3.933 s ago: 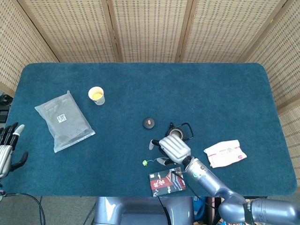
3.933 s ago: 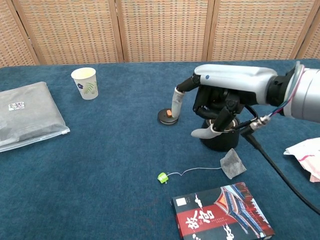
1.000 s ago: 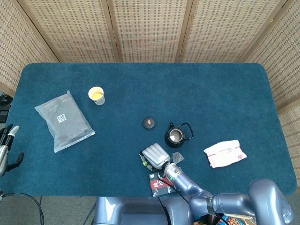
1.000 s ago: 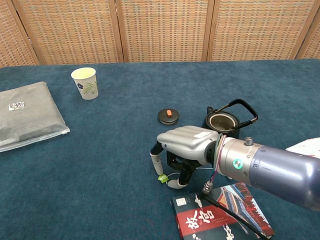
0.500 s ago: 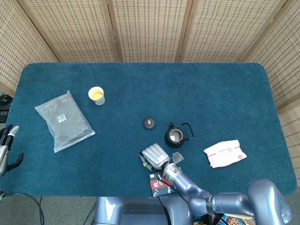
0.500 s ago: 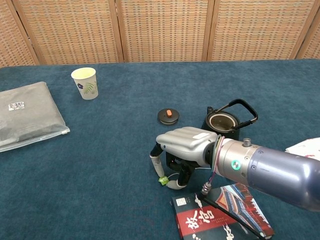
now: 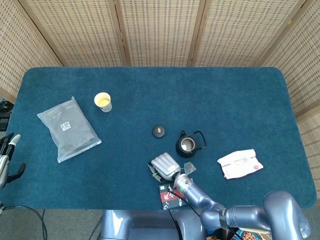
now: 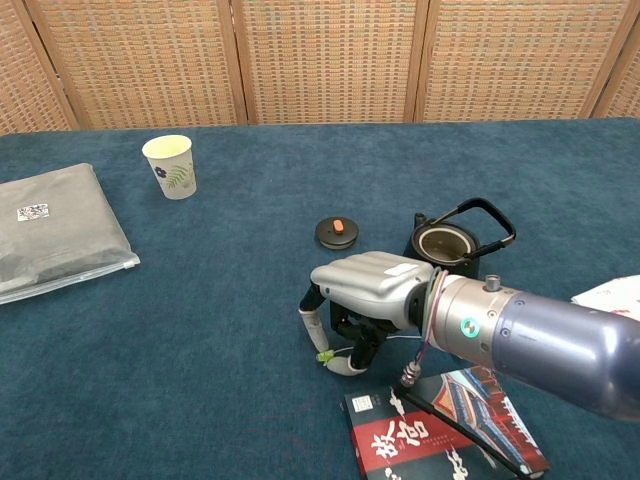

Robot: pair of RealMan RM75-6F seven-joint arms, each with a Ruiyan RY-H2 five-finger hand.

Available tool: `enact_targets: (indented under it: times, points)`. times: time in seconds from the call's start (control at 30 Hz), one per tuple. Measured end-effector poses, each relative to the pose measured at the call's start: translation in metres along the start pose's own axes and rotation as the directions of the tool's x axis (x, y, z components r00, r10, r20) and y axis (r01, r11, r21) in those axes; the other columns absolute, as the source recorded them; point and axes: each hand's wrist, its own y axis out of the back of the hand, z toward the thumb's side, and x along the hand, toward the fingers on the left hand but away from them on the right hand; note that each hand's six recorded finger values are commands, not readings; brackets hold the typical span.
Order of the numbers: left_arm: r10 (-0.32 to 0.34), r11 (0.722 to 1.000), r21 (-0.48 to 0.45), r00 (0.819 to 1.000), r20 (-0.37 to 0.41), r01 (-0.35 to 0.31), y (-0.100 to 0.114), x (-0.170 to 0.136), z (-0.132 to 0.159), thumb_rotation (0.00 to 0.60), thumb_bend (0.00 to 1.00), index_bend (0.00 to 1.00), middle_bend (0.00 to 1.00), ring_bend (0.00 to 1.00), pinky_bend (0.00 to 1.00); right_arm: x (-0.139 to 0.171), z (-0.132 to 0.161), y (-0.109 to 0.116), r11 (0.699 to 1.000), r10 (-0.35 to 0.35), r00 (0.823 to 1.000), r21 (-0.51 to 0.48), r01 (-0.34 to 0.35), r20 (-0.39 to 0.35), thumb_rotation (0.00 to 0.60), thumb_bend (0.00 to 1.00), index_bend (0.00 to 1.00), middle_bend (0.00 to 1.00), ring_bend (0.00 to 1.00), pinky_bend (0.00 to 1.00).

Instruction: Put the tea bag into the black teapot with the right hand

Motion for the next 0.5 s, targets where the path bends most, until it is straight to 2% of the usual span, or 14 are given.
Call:
enact_targets:
  times: [0.5]
  points:
    - [-0.002, 1.0, -0.002, 1.0, -0.003, 0.002, -0.0003, -0.0004, -0.0007, 0.6, 0.41, 0.0, 0.0, 0.0, 0.0, 0.0005, 0.0005, 0.0007, 1.0, -0.002, 1.0, -0.003, 0.002, 0.0, 0.6, 0.53, 0.62, 0.99, 1.0, 1.0]
